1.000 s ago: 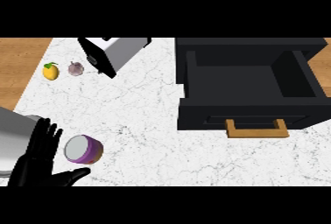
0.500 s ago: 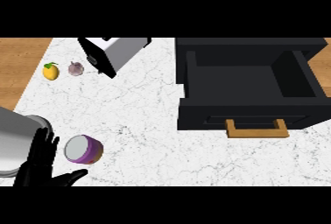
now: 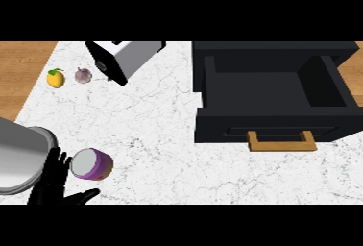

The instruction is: Pick up the can, place it into the drawer and close the drawer

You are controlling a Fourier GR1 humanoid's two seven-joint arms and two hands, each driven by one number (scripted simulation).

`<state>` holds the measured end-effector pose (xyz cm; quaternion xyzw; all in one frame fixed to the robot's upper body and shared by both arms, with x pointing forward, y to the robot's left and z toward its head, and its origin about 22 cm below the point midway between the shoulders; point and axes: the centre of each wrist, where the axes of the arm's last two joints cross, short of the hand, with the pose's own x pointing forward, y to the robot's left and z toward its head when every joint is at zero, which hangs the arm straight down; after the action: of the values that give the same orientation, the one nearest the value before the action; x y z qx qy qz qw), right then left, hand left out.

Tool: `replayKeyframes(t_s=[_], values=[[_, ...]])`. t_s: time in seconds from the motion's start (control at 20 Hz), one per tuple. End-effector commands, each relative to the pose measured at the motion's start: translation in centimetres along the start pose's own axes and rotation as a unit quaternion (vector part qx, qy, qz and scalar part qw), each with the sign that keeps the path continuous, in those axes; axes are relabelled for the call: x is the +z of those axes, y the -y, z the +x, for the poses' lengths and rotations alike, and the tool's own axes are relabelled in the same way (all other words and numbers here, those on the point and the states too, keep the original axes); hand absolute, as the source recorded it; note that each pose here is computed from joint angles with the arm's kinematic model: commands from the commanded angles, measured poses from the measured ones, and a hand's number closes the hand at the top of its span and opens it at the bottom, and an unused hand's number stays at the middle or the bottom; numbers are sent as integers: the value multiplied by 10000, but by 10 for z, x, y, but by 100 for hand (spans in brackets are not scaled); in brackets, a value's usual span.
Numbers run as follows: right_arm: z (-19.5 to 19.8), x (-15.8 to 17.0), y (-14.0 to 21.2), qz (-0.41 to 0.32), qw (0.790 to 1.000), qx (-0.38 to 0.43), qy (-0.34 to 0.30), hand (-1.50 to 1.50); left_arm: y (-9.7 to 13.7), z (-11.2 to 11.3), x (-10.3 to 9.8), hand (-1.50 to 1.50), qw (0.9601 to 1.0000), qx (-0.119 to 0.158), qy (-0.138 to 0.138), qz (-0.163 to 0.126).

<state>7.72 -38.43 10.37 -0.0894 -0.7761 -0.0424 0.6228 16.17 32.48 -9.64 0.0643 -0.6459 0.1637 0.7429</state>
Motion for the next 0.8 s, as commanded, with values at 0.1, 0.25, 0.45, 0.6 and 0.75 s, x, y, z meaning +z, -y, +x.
replayKeyframes(t_s=[0.1, 0.25, 0.45, 0.6, 0.75], values=[[3, 8, -2, -38, 10000, 8, 17, -150, -11, -27, -12, -150, 9998, 165, -16, 104], [4, 1, 10, -125, 9999, -41, -17, -150, 0, -17, -13, -150, 9996, 263, -62, -41], [6, 8, -4, -9, 10000, -29, -14, -150, 24, -26, -39, -150, 9991, 304, -241, -182], [10, 12, -8, 48, 10000, -48, -63, -150, 12, -39, -18, -150, 9988, 472, -94, -65], [7, 11, -10, 15, 10000, -15, -3, -150, 23, -39, -46, -150, 9970, 742, -182, -101]])
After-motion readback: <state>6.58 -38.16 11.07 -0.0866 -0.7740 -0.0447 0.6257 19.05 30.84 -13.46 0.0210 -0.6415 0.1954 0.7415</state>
